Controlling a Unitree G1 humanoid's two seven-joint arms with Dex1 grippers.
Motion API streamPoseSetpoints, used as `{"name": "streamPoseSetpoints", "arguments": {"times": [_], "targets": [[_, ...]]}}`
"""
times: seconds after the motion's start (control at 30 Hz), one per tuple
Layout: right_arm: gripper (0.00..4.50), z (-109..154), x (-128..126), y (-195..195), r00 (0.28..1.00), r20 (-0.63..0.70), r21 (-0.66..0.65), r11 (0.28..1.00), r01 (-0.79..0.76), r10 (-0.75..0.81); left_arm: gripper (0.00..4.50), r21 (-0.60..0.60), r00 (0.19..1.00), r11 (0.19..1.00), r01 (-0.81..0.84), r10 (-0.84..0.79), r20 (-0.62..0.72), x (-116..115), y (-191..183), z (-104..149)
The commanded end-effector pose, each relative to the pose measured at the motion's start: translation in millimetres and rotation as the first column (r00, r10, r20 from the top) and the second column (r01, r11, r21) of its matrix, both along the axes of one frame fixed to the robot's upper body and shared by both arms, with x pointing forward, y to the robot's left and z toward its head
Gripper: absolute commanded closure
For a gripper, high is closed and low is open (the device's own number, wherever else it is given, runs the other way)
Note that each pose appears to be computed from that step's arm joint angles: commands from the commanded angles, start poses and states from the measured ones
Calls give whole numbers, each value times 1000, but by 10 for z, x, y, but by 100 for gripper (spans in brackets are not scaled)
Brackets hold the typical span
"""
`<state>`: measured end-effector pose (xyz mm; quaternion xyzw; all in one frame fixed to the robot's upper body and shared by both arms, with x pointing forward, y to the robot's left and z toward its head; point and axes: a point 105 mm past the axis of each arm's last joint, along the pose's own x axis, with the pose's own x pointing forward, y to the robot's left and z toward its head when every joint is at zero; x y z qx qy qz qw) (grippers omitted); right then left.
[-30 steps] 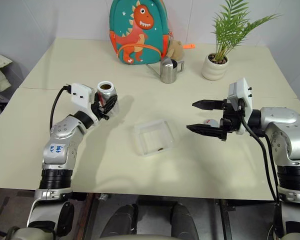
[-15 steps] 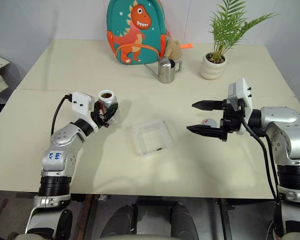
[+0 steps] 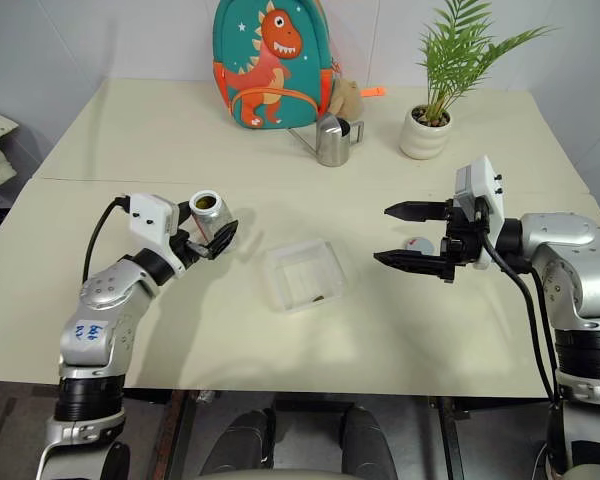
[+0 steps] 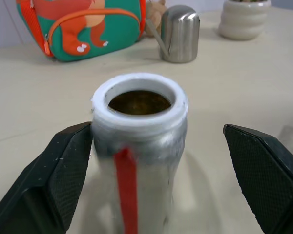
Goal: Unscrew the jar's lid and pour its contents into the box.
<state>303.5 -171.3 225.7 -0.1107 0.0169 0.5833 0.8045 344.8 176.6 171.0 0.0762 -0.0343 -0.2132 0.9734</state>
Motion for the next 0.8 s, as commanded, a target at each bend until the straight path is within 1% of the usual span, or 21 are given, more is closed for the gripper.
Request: {"name": "streamPoseSetpoints", "arguments": {"times": [0.03,0.2,0.3,0.33,0.37,0.4,0.43,0.47,0.57,0.67,0.8], "targets": [[0,123,-14,-37,999,45,-18,1000,-4,5,2,25,1000,1000,3,-4,28,-131,100,155],[0,128,-10,-85,999,44,-29,1000,0,1,2,43,997,997,63,-60,-58,-309,197,118],[0,141,-10,-137,999,46,-37,999,7,-6,2,75,990,990,118,-112,-84,-433,236,145],[0,155,-17,-179,999,45,-41,999,11,-9,2,84,982,980,180,-174,-71,-523,257,215],[0,170,-22,-214,999,44,-48,999,16,-14,2,96,971,966,239,-240,-2,-610,308,363],[0,182,-20,-262,999,45,-57,998,24,-21,2,97,949,952,290,-299,96,-692,352,545],[0,184,-14,-310,998,49,-71,997,32,-29,2,90,925,941,325,-336,176,-755,411,683],[0,182,-8,-342,998,57,-84,996,39,-34,2,98,908,931,353,-366,203,-787,477,732],[0,225,12,-324,995,84,-77,995,58,-51,2,146,875,884,444,-463,144,-848,651,636],[0,218,-26,-296,995,87,-65,997,52,-46,2,166,829,827,538,-554,78,-903,679,528],[0,195,-74,-281,994,94,-48,996,69,-65,2,179,797,793,582,-600,65,-872,699,551]]}}
